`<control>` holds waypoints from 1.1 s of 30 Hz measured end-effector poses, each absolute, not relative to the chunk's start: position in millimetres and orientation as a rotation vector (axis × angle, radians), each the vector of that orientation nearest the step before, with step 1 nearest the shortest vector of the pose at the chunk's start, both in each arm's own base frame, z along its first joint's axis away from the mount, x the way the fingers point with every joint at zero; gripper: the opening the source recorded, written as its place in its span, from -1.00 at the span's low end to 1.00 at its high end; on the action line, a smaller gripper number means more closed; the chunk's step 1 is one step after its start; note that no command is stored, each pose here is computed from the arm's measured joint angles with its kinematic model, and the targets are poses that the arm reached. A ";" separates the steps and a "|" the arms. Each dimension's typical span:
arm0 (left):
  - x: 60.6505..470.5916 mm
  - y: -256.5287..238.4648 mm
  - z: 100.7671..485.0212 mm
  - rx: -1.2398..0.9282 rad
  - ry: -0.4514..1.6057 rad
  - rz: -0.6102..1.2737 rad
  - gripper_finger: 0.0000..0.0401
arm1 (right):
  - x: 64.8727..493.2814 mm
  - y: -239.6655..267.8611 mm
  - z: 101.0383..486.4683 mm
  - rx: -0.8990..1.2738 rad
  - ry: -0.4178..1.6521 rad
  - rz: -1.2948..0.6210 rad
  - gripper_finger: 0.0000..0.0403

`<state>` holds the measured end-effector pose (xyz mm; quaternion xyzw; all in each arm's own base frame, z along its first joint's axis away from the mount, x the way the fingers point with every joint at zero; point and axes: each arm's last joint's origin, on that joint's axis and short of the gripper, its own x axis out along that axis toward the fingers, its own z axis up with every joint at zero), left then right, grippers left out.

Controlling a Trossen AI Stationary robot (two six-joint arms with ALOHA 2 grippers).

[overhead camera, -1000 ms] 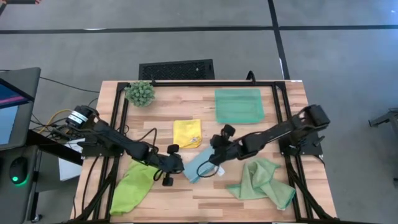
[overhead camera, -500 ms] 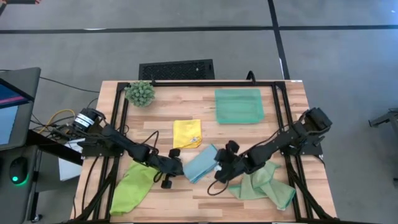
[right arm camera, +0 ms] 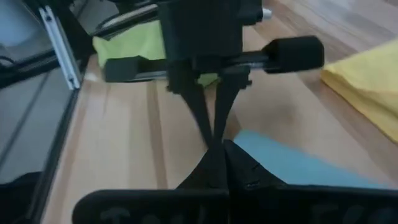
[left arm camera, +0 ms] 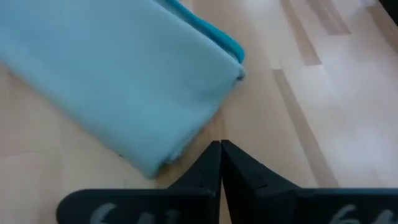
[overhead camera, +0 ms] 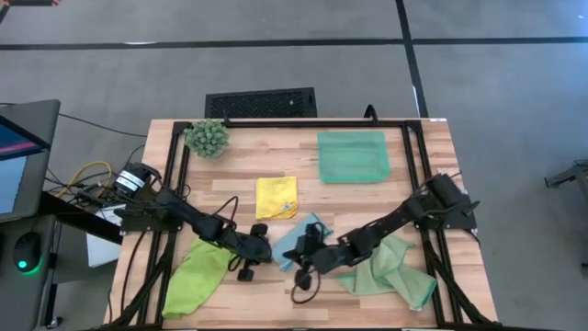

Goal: Fold microfiber towels
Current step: Fold the blue microfiber cloth

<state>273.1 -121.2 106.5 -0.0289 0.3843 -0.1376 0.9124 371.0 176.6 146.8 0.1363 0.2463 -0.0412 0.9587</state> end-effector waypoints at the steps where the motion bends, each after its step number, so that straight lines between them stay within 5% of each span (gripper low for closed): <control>1: 272.7 -121.1 106.0 -0.055 0.797 -0.283 -0.99 | 378.8 178.8 145.5 0.277 0.508 -0.067 -1.00; 19: 273.9 -115.6 105.0 0.023 0.774 -0.149 -0.99 | 400.7 195.5 115.9 0.257 0.732 -0.098 -1.00; 33: 274.3 -112.8 104.7 0.046 0.769 -0.098 -1.00 | 399.5 192.2 139.1 0.206 0.661 -0.124 -1.00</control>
